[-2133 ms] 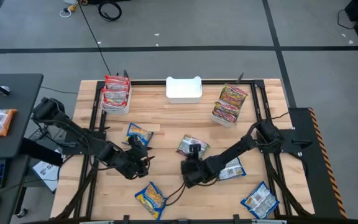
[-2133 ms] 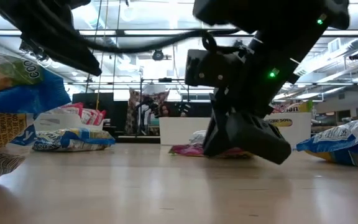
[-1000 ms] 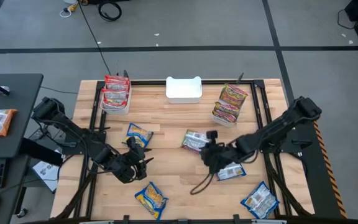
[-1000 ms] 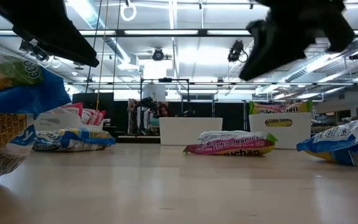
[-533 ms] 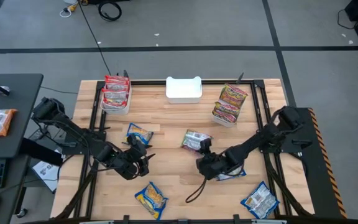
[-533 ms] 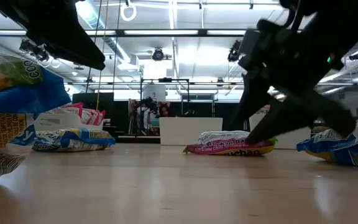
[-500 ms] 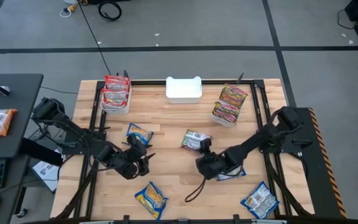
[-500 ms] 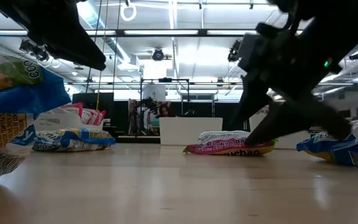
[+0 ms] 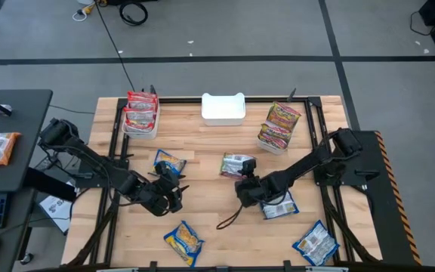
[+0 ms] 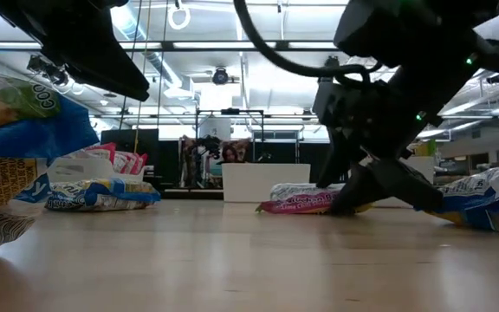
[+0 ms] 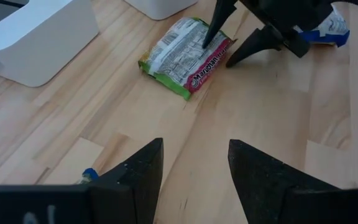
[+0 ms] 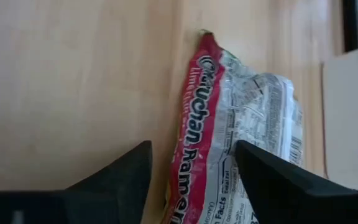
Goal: Sort Maruchan noodles
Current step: Put the green noodle pack into the right white bin
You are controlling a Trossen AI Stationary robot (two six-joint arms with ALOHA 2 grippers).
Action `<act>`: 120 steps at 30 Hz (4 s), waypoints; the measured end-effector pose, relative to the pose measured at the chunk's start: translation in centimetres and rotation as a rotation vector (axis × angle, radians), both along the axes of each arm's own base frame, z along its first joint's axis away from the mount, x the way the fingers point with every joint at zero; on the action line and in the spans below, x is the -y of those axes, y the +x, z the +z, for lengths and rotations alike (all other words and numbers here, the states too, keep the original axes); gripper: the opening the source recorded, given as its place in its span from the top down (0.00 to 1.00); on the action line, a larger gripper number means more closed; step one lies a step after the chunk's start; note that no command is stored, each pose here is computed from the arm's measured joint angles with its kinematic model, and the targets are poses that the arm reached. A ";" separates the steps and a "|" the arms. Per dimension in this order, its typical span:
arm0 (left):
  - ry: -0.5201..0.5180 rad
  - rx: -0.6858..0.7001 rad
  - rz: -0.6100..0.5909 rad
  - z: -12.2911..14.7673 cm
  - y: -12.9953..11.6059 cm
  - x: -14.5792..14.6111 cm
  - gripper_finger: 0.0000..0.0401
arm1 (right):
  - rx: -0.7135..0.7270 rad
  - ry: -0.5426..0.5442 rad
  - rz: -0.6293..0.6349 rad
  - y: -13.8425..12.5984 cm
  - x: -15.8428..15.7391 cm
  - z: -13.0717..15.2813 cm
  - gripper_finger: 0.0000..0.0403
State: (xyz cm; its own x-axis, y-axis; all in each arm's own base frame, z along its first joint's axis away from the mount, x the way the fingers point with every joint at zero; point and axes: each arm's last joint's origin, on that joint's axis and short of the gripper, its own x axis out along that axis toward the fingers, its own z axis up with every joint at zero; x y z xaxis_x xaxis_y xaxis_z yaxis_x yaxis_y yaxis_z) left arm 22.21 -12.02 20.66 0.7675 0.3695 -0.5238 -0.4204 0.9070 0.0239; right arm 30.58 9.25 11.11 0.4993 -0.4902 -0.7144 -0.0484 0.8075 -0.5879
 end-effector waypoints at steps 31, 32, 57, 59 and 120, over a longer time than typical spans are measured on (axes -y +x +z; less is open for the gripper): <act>-0.018 -0.005 -0.010 0.0 0.0 0.1 0.53 | 0.126 0.188 -0.210 -0.5 3.7 3.1 0.99; -0.022 -0.009 -0.015 0.0 0.0 0.1 0.53 | 0.152 0.198 -0.211 -0.7 3.8 4.1 0.99; -0.018 -0.015 -0.015 -0.1 -0.1 0.1 0.53 | 0.457 0.084 -0.424 -14.6 10.7 19.2 0.99; -0.018 -0.014 -0.015 -0.1 -0.1 0.1 0.53 | 0.429 0.042 -0.442 -15.4 11.5 19.4 0.99; -0.025 0.001 -0.021 0.0 0.1 0.1 0.53 | 0.010 -0.023 -0.352 -18.6 23.0 12.6 0.99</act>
State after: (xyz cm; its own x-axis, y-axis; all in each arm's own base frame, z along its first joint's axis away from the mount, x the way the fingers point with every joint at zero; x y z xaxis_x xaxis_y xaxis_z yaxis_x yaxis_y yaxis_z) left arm 22.31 -12.16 20.70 0.7754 0.3401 -0.5320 -0.4014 0.9159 0.0005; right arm 12.02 -13.79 23.70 0.3040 -0.6493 -0.6972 0.2364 0.7603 -0.6050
